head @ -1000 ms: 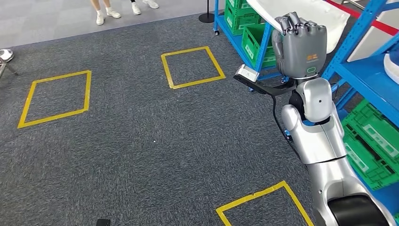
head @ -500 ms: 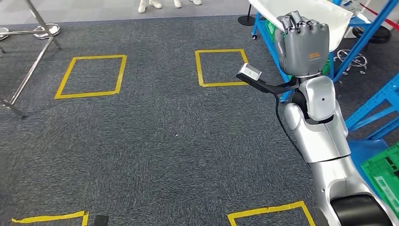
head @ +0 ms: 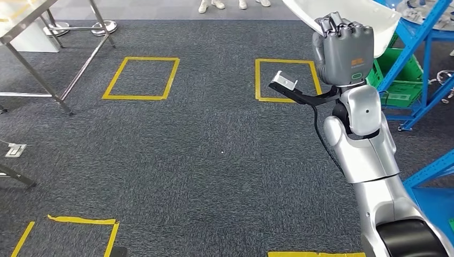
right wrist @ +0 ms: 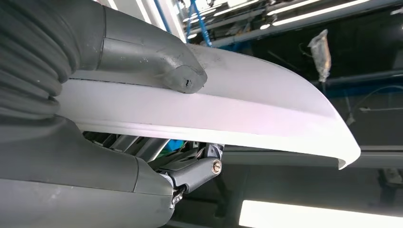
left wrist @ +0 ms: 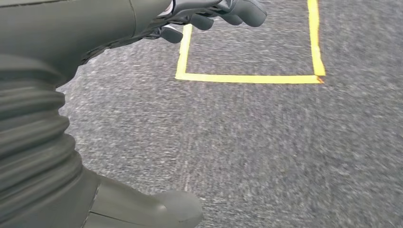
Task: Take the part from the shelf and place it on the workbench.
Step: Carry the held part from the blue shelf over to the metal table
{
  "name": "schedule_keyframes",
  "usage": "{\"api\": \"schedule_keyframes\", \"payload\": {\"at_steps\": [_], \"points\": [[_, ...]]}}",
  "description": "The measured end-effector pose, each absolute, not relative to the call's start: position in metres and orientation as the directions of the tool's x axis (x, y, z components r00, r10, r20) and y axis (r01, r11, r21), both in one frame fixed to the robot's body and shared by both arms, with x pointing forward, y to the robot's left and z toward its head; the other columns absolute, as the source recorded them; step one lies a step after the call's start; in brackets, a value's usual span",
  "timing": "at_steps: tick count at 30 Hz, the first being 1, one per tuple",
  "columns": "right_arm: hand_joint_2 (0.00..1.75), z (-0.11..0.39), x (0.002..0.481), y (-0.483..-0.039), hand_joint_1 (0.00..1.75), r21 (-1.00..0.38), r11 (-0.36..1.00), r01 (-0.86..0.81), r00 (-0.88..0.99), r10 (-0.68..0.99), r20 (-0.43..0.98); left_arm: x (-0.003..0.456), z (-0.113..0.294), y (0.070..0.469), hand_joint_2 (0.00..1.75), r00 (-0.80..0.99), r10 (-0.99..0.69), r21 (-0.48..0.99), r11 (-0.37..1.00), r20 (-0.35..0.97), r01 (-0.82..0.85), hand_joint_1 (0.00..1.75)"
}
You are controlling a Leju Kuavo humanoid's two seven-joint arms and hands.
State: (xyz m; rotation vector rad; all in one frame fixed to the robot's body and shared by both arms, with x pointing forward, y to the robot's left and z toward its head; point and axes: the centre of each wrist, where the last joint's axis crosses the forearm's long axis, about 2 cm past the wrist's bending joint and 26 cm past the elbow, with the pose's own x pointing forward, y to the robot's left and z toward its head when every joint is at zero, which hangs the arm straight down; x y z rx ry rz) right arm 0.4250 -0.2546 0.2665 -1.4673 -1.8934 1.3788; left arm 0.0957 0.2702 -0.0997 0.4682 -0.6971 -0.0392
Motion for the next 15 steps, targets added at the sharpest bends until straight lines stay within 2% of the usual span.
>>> {"api": "schedule_keyframes", "payload": {"at_steps": [15], "points": [[1.75, 0.278, 0.437, -0.263, 1.75, -0.863, -0.045, 0.502, -0.436, 0.849, -0.299, 0.1, -0.099, 0.272, 1.75, 0.758, -0.199, 0.427, 0.897, 0.621, -0.115, 0.0]]}}
